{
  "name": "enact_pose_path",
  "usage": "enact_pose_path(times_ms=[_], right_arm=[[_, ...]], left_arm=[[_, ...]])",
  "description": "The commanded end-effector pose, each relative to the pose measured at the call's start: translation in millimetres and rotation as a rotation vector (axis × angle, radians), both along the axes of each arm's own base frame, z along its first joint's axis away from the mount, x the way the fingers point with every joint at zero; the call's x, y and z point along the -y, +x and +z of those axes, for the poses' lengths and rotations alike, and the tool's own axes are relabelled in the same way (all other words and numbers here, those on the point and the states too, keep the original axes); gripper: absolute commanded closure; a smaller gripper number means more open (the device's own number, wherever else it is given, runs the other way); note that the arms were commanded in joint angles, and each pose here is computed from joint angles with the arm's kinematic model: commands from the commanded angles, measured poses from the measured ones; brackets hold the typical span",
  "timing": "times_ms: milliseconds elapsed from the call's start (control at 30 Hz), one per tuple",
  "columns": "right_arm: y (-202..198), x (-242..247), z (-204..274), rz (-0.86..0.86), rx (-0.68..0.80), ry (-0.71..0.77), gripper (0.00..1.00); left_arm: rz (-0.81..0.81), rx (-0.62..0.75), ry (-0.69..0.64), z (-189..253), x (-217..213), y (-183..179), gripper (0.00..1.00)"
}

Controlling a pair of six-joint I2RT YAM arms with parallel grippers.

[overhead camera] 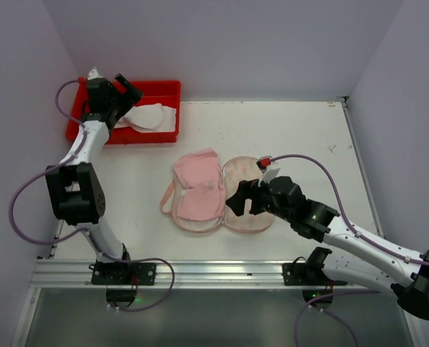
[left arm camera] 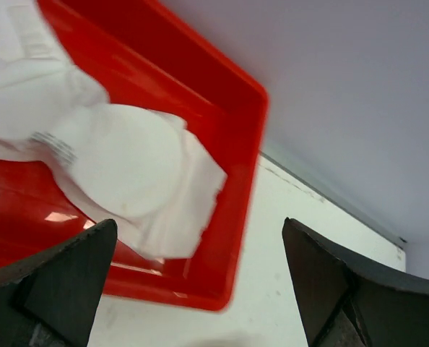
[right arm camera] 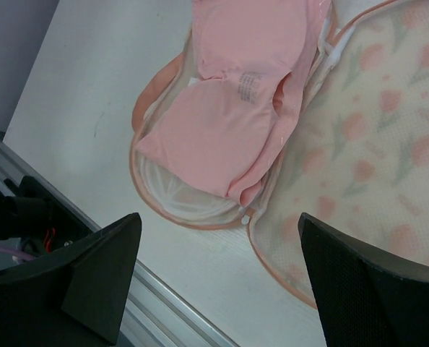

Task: Unzip the laundry bag and remove the bra

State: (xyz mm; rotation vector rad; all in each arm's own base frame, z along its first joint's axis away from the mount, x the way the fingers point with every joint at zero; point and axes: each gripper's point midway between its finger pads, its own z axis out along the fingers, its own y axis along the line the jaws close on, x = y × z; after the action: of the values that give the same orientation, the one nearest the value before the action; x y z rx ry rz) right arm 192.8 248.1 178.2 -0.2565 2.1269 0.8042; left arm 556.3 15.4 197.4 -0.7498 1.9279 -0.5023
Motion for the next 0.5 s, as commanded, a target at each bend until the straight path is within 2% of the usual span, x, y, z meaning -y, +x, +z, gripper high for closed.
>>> enact_pose_path(times_ms=[0, 67, 133, 167, 267, 367, 467], right_arm=[[6.0, 4.4, 9.4, -0.062, -0.004, 0.049, 0.09], [8.4, 10.1, 4.3, -0.100, -0.028, 0.044, 0.09], [10.6, 18.4, -4.7, -0.139, -0.074, 0.045, 0.09], [10.4, 19.9, -8.4, -0.139, -0.092, 0.049, 0.09], [16.1, 33.5, -24.3, -0.175, -0.152, 0.061, 0.09], [15.7, 42.2, -40.9, -0.201, -0.182, 0.041, 0.09], [18.6, 50.1, -57.2, -0.225, -0.189, -0.011, 0.10]], left_arm=[[-0.152, 0.039, 0.119, 47.7, 55.5, -57.8, 0.00], [-0.241, -0.033, 0.106, 18.7, 90.2, -92.8, 0.00], [-0.367, -0.032, 0.093, 17.6, 134.4, -126.3, 0.00], [-0.413, -0.089, 0.087, -6.1, 146.8, -147.1, 0.01], [-0.634, -0.161, 0.095, -33.1, 210.1, -210.8, 0.08], [-0.741, -0.268, 0.162, -66.7, 230.6, -255.2, 0.10], [-0.785, -0.331, 0.178, -89.6, 232.5, -279.2, 0.13]])
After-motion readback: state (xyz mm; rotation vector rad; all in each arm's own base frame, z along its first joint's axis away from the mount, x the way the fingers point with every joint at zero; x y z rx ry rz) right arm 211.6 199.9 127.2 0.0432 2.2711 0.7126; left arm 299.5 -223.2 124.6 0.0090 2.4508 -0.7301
